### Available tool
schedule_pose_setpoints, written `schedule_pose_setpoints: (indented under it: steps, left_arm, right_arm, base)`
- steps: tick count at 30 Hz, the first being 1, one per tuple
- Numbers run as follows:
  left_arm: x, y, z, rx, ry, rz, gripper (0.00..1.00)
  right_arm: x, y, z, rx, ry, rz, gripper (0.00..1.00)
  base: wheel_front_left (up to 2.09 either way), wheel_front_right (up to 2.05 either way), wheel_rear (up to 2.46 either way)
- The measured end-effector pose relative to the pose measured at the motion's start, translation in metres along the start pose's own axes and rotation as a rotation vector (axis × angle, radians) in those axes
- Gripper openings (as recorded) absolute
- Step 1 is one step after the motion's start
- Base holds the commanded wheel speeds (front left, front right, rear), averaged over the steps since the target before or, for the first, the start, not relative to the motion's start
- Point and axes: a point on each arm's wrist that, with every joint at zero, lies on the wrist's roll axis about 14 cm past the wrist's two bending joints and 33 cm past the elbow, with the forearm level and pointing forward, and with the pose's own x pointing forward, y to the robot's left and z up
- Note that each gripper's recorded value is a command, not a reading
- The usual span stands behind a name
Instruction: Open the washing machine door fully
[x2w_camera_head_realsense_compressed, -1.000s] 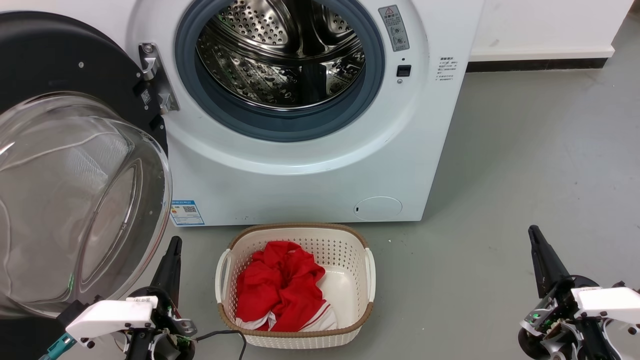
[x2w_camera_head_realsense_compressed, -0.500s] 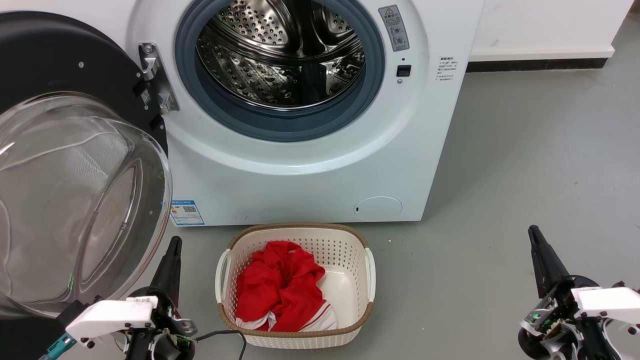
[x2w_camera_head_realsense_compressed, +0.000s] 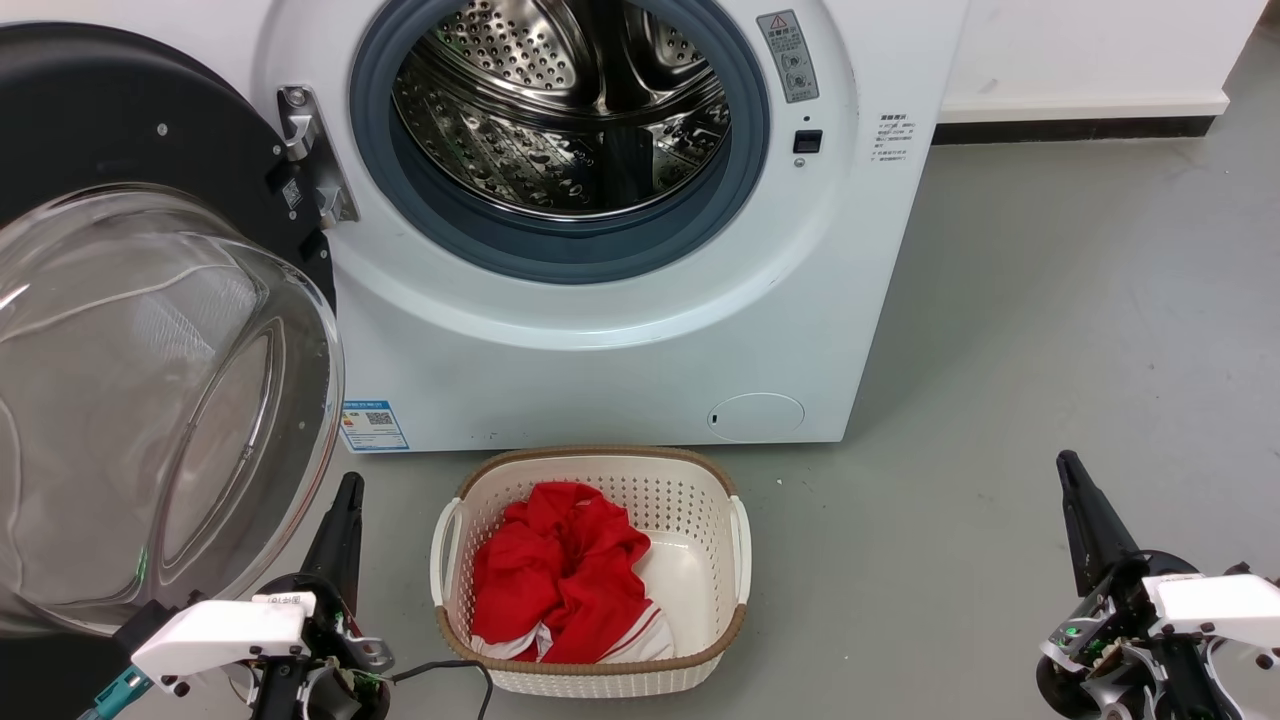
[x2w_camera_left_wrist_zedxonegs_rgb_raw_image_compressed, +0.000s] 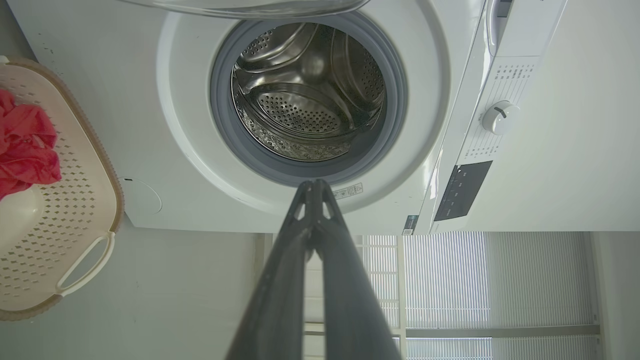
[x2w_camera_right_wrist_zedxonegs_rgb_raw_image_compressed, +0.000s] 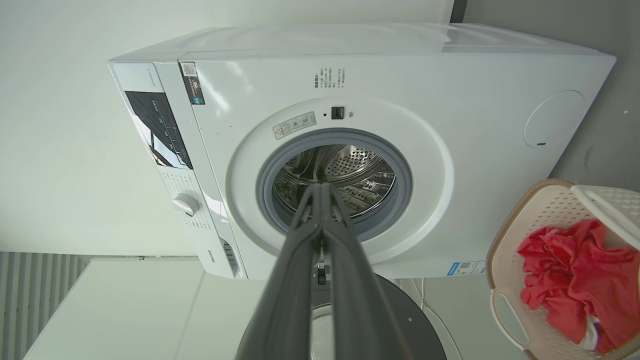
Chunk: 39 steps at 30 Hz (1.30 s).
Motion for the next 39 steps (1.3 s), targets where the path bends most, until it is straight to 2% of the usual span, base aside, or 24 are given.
schedule_pose_setpoints:
  steps: [39]
  left_arm:
    - [0.0,0.0,0.0,0.0,0.0,0.0,0.0]
  right_arm:
    - [0.0,-0.0001,-0.0001,0.001,0.001,0.0,0.0]
  base:
    - [0.0,0.0,0.0]
